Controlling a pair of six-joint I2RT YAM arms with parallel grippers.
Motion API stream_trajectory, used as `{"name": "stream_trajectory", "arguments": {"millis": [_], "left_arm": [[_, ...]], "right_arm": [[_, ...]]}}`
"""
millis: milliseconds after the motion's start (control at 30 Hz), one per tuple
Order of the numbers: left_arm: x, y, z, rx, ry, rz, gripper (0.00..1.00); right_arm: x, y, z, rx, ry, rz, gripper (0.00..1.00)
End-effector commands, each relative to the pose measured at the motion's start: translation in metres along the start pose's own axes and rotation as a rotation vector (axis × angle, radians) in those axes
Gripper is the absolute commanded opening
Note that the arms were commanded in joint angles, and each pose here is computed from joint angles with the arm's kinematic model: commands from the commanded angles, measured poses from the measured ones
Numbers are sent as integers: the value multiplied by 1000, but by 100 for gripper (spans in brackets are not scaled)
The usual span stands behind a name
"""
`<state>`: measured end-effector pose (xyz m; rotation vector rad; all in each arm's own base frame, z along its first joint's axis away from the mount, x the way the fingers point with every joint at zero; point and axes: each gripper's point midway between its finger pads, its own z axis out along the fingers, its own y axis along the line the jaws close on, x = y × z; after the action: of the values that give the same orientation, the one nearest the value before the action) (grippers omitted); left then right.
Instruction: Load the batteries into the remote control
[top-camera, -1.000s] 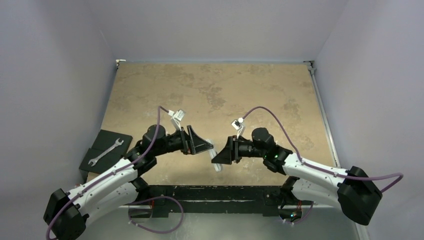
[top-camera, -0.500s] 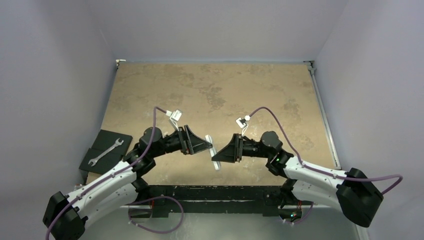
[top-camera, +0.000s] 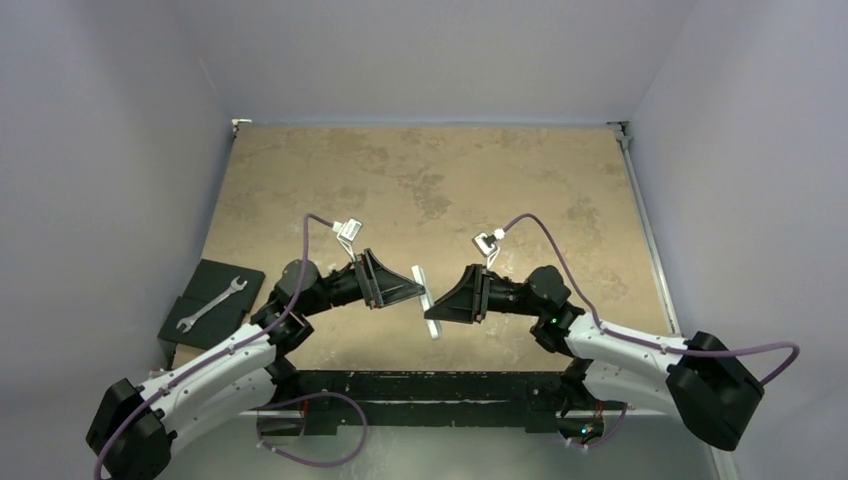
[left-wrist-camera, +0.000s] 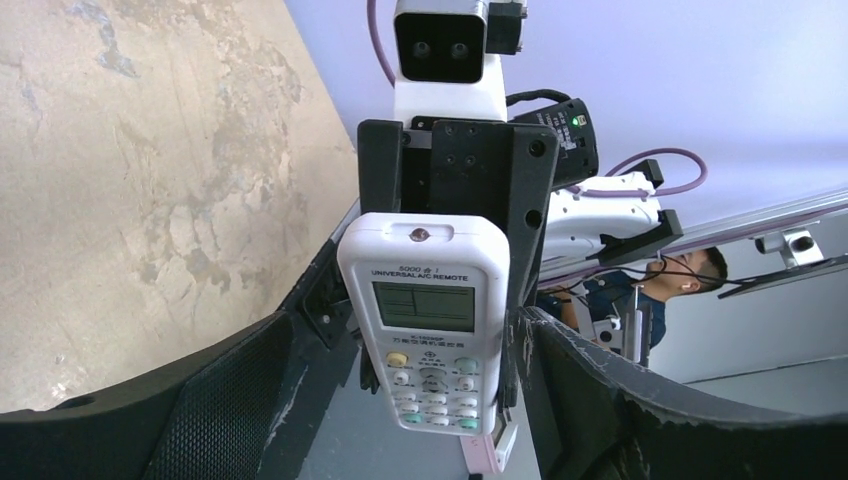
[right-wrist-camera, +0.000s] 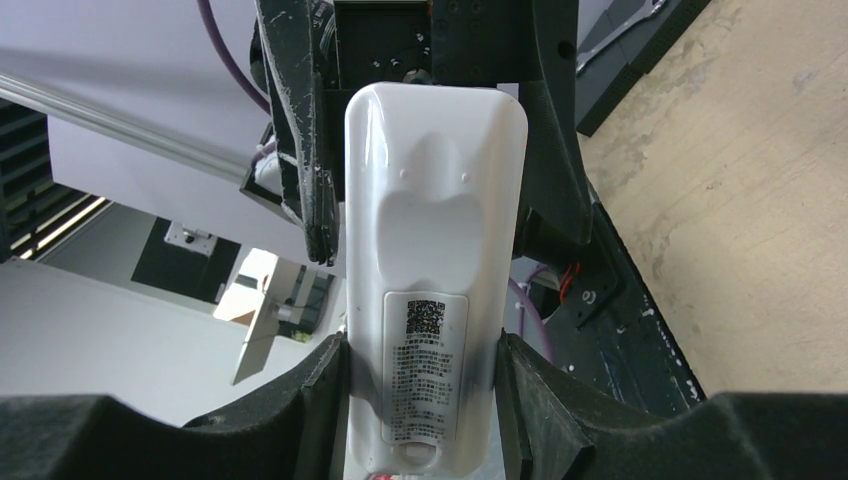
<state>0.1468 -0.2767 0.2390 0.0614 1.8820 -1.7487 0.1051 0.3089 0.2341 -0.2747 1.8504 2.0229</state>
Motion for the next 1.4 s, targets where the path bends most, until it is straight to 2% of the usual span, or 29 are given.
{"name": "stream_trajectory", "arguments": {"millis": [0, 600, 700, 867, 1033, 1100, 1233, 1367], "left_arm": [[-4, -15, 0, 73, -11, 1, 79], [-5, -19, 2, 98, -10, -11, 61], [-5, -19, 2, 104, -10, -10, 55], [-3, -18, 2, 110, -8, -12, 33], [-2, -14, 2, 101, -9, -20, 0], [-3, -14, 2, 99, -13, -22, 0], [-5, -15, 2, 93, -21, -18, 0], [-7, -14, 2, 74, -24, -6, 0]], "right_arm": [[-10, 15, 3, -53, -28, -33, 0], [-12, 13, 8, -60, -22, -29, 0], [-12, 10, 9, -52, -20, -26, 0], [-12, 7, 10, -41, -22, -27, 0], [-10, 1, 10, -24, -17, -24, 0], [-10, -1, 10, -19, -15, -24, 10], [-7, -5, 8, -4, -8, -25, 36], [-1, -3, 3, -10, 7, -29, 53]]}}
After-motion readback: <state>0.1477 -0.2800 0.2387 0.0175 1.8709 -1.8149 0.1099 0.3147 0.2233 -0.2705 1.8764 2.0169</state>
